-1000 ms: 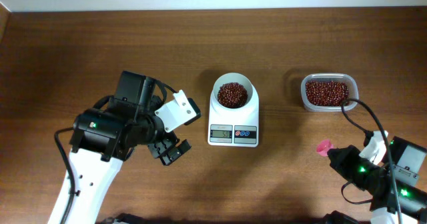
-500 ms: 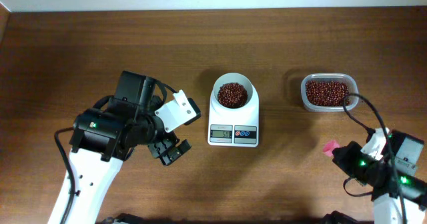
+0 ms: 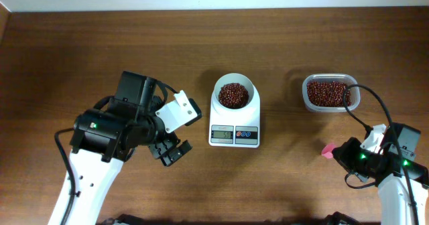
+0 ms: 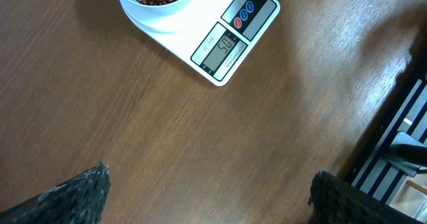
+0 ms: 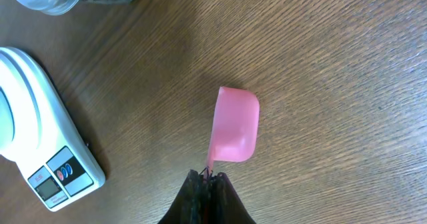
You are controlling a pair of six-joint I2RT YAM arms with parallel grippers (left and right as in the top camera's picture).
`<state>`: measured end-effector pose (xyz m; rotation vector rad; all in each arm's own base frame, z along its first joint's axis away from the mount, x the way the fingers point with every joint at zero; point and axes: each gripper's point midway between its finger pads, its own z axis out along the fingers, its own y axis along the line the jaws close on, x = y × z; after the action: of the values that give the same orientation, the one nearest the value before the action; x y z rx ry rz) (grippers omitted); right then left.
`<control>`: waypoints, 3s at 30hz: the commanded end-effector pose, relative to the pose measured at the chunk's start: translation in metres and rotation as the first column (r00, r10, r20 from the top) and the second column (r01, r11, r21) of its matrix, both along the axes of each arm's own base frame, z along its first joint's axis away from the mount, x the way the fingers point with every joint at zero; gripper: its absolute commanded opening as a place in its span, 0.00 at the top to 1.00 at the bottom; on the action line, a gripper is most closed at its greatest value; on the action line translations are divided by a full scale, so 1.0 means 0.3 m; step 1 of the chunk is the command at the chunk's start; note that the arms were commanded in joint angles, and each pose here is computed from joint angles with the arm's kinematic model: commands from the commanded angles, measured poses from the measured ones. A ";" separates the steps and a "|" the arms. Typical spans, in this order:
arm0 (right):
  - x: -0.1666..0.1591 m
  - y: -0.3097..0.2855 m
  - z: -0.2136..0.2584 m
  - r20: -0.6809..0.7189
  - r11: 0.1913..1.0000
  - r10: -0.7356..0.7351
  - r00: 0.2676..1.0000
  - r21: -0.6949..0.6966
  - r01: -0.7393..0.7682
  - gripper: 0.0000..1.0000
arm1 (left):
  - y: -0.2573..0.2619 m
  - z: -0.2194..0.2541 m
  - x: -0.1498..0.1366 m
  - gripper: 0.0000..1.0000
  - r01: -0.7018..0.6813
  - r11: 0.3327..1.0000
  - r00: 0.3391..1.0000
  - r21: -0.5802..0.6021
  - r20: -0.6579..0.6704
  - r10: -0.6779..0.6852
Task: Scoop and weigh 50g on scale
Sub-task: 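Lower the pink scoop onto the table with the right gripper and release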
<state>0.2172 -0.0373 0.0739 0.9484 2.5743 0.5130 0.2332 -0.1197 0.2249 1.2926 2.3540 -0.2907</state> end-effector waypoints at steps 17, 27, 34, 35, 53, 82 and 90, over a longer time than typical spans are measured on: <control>0.077 0.044 0.055 0.118 0.991 -0.034 0.992 0.135 0.018 0.95 | 0.002 -0.001 0.000 0.01 0.010 1.000 1.000 0.001 0.005 -0.010; 0.082 0.037 -0.094 -0.036 0.980 -0.031 0.999 0.196 0.038 0.95 | 0.002 -0.001 0.000 0.01 0.010 1.000 1.000 0.001 0.005 -0.010; 0.077 0.034 -0.108 -0.055 0.980 -0.033 0.998 0.196 0.044 0.95 | 0.003 -0.001 0.000 0.01 0.010 1.000 1.000 0.002 0.005 -0.010; 0.077 0.034 -0.109 -0.055 0.980 -0.034 0.998 0.196 0.044 0.84 | 0.002 -0.001 0.000 0.01 0.010 1.000 1.000 0.001 0.005 -0.010; 0.047 -0.026 -0.143 -0.117 0.993 -0.071 0.991 0.083 0.081 0.42 | 0.002 -0.001 0.000 0.01 0.010 1.000 1.000 0.001 0.005 -0.010; 0.033 -0.130 -0.168 -0.158 0.978 -0.205 0.966 -0.071 0.196 0.01 | 0.003 -0.001 0.000 0.01 0.010 1.000 1.000 0.002 0.005 -0.010; 0.108 -0.165 -0.141 -0.052 0.975 -0.207 0.977 -0.094 0.201 0.01 | 0.003 -0.001 0.000 0.01 0.010 1.000 1.000 0.002 0.005 -0.010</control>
<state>0.2494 -0.0837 0.0332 1.1824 2.5023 0.3246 0.2333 -0.1197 0.2247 1.2928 2.3547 -0.2910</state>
